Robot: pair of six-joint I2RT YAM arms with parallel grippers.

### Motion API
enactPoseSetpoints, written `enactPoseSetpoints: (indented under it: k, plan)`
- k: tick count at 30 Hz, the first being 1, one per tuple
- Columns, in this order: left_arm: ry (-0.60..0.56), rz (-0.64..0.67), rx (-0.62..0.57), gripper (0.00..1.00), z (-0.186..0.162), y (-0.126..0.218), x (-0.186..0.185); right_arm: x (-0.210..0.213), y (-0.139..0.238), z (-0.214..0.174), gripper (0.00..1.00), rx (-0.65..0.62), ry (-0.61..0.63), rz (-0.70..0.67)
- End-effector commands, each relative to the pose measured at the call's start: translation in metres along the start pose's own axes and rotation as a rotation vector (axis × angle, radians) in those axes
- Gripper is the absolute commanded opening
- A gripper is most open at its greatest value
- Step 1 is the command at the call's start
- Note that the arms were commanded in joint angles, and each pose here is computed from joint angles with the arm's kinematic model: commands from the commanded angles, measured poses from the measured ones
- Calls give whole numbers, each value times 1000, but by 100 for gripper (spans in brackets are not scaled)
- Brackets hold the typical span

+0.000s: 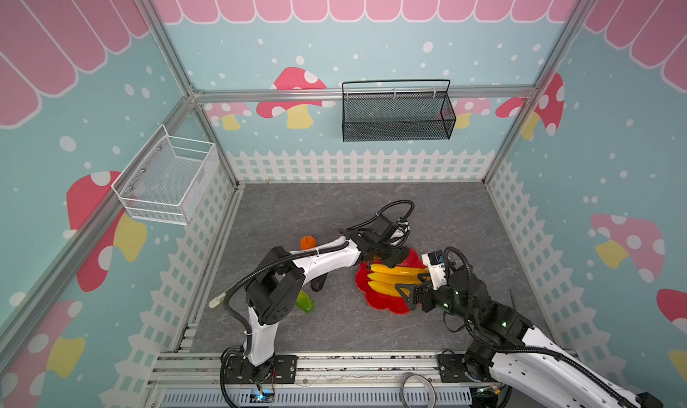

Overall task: Place and organize the fake fruits in the fruit bowl
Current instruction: 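Carry the avocado with the left gripper into the bowl and release it, then grasp the second avocado beside the orange with the left gripper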

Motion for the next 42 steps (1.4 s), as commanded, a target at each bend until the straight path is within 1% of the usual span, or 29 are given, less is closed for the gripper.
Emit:
enactPoseSetpoints:
  k: [1, 6, 9, 11, 14, 17, 18, 20, 23, 25, 27, 28, 30, 32, 34, 36, 39, 42]
  plan:
    - [-27, -40, 3, 51, 2, -9, -8, -8, -1, -7, 98, 16, -19, -33]
    - [-31, -62, 12, 52, -1, -21, -12, -9, -3, -9, 98, 22, -17, -39]
    - [-36, -54, 13, 54, -2, -23, -11, -9, -4, -10, 98, 23, -18, -37]
    - [-38, -54, 11, 58, -4, -22, -12, -11, -4, -11, 98, 23, -19, -40]
    - [-41, -44, -1, 66, -3, -17, -11, -13, -5, -14, 98, 27, -18, -47]
    - [-40, -20, -40, 78, 5, -3, -8, -12, -7, -14, 98, 27, -18, -38]
    - [-41, -5, -58, 80, 9, 5, -8, -11, -8, -15, 98, 31, -13, -35]
    - [-26, 67, -89, 80, 12, 24, 3, -5, -9, -13, 98, 36, 14, 1]
    - [48, 224, -129, 80, 6, 61, 33, 14, -10, -9, 98, 26, 81, 105]
    - [118, 313, -157, 79, -8, 91, 53, 23, -14, -8, 98, 39, 111, 150]
    - [190, 402, -157, 79, -31, 118, 71, 29, -25, -10, 98, 83, 133, 171]
    - [239, 456, -132, 79, -51, 130, 82, 33, -32, -13, 98, 118, 146, 184]
    - [315, 516, -54, 79, -91, 147, 96, 43, -45, -17, 98, 158, 170, 213]
    - [369, 586, 5, 79, -128, 162, 109, 56, -55, -18, 98, 165, 193, 260]
    - [450, 605, 51, 79, -161, 168, 118, 67, -63, -18, 98, 164, 199, 305]
    - [531, 577, 59, 78, -180, 170, 122, 76, -68, -17, 98, 161, 206, 334]
    - [570, 549, 40, 77, -190, 166, 125, 84, -74, -19, 99, 175, 214, 345]
    - [587, 529, 71, 75, -197, 156, 127, 85, -76, -24, 98, 189, 211, 338]
Point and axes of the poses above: each gripper's point midway between its finger pads, its own y axis back along the fingers, its own x axis along the line the jaws close on, z = x × y, the point moved 1 cm from there along y, back along the fingers, and after that the axes turned 2 degrees about -y, right-handed, at the moved point
